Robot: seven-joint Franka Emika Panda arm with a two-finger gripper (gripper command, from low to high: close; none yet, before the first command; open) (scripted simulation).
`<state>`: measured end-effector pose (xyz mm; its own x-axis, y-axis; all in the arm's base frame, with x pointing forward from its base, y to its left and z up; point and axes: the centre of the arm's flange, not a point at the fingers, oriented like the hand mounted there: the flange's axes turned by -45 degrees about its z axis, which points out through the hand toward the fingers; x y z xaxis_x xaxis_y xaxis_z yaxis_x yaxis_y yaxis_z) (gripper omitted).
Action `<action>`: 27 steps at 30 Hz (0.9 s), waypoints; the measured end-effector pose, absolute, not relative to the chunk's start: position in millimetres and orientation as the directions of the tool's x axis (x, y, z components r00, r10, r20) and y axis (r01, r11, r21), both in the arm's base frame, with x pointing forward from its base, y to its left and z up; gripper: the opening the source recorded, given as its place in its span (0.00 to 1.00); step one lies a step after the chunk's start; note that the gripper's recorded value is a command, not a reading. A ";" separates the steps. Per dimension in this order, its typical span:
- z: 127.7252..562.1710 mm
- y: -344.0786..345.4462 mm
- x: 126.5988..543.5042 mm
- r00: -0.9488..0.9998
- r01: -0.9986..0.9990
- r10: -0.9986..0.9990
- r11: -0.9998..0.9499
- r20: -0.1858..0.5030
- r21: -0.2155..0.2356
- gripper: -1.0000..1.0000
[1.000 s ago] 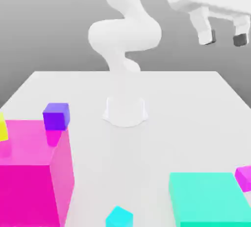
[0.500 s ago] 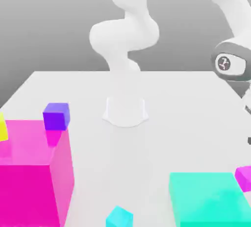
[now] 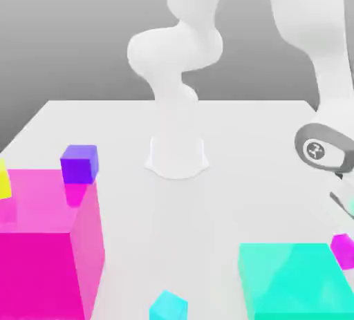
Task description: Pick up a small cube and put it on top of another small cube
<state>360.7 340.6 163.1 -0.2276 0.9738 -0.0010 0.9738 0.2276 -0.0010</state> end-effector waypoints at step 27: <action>389.0 -284.0 426.9 0.999 -0.044 -0.044 -0.999 0.001 -0.005 1.00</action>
